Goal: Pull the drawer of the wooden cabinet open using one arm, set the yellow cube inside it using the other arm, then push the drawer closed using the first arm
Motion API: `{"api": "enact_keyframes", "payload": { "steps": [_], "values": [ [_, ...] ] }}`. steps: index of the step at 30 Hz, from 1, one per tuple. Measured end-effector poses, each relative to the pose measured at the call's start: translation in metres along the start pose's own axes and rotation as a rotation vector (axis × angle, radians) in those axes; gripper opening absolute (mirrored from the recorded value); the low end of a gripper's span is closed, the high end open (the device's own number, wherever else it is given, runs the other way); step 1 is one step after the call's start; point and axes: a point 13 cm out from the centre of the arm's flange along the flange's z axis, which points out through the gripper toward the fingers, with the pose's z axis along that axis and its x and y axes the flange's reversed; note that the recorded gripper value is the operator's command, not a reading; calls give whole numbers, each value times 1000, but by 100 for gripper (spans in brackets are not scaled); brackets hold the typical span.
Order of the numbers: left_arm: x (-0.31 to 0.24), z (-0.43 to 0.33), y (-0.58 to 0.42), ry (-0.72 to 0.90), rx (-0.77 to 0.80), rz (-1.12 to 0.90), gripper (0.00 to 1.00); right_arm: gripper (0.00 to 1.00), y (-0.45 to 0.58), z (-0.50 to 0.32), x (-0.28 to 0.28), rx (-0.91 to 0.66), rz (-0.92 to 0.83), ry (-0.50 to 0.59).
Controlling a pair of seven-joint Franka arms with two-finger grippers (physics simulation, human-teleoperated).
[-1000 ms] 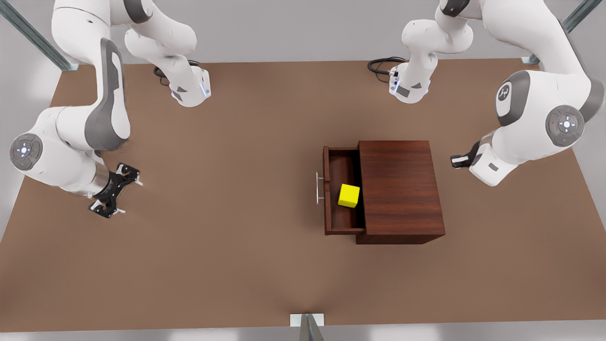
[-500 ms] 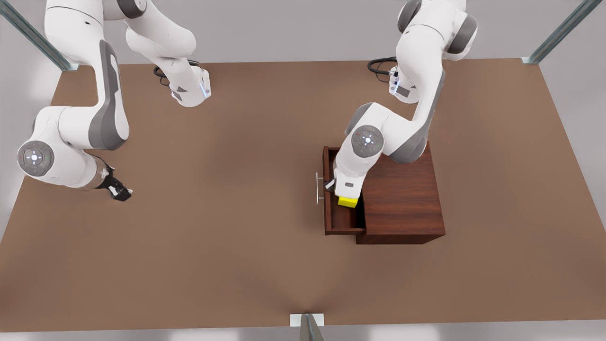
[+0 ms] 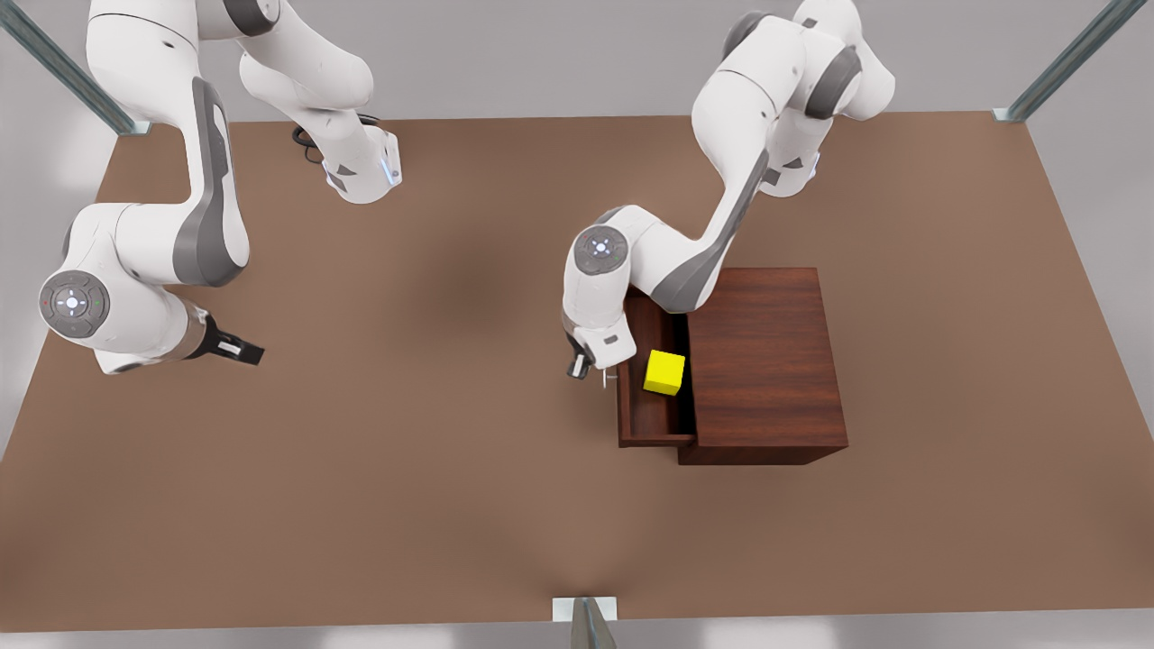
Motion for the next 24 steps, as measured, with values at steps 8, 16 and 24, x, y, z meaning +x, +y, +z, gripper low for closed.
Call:
{"api": "enact_keyframes", "payload": {
  "steps": [8, 16, 24],
  "values": [
    [15, 62, 26, -52, -50, -222, 0, 100, 0, 1, 0, 2, -130, 2],
    [40, 77, 70, -105, -113, -327, 0, 100, 2, 5, 0, 5, -216, 9],
    [-18, 86, 70, -176, -174, -442, 0, 100, 1, 5, -1, 6, -268, 9]
  ]
}}
